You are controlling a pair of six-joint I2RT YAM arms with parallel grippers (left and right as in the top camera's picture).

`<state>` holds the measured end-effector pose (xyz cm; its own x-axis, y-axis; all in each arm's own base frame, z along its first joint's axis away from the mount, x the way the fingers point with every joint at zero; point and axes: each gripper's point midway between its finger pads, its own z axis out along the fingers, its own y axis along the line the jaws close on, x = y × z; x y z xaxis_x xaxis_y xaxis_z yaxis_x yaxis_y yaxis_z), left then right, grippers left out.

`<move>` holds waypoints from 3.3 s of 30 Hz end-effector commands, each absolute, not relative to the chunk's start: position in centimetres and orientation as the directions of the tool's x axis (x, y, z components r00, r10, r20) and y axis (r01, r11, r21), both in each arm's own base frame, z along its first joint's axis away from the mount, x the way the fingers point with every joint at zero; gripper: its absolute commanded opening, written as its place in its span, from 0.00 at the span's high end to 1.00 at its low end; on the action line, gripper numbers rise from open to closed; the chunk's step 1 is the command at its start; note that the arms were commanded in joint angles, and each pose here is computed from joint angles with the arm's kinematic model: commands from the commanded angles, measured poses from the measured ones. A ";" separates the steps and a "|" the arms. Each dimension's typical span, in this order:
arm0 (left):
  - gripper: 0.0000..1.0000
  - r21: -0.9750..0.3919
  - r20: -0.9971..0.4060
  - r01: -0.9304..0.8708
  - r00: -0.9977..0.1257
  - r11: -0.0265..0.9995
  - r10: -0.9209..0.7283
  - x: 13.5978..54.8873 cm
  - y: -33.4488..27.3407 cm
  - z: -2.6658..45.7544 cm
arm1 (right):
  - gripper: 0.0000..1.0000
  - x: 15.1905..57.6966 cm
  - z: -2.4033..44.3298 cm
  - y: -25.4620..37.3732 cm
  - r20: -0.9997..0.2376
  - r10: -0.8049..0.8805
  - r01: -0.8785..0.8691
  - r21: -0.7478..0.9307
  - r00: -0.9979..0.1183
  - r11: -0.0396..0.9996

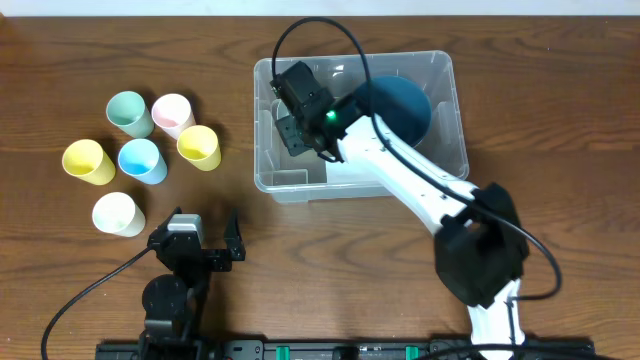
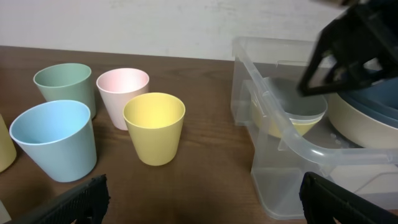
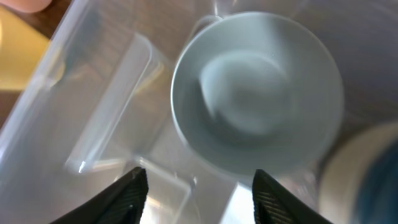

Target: Pack container

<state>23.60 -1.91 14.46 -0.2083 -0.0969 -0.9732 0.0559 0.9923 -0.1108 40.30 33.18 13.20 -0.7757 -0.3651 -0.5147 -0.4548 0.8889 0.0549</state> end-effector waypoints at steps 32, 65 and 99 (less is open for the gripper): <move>0.02 -0.125 -0.962 0.064 -0.254 0.990 -0.105 23.4 -2.1 13.0 | 0.01 40.1 24.7 -12.2 -0.483 0.638 0.674 0.125 -0.600 0.728; 0.02 -0.188 -0.436 0.007 -0.897 0.982 -0.077 30.5 -4.8 22.1 | 0.01 40.1 24.5 -12.5 -0.479 0.642 0.679 0.122 -0.599 0.724; 0.01 0.032 -0.260 0.008 -0.966 0.999 0.016 39.3 -2.3 7.5 | 0.01 40.1 24.5 -12.5 -0.479 0.642 0.679 0.122 -0.599 0.724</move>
<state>38.71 -2.61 8.03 -0.9651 0.0148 -0.2616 0.0097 0.9997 0.0207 40.15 -12.07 24.75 -0.6105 0.6287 -0.4816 0.6613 0.7393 0.1268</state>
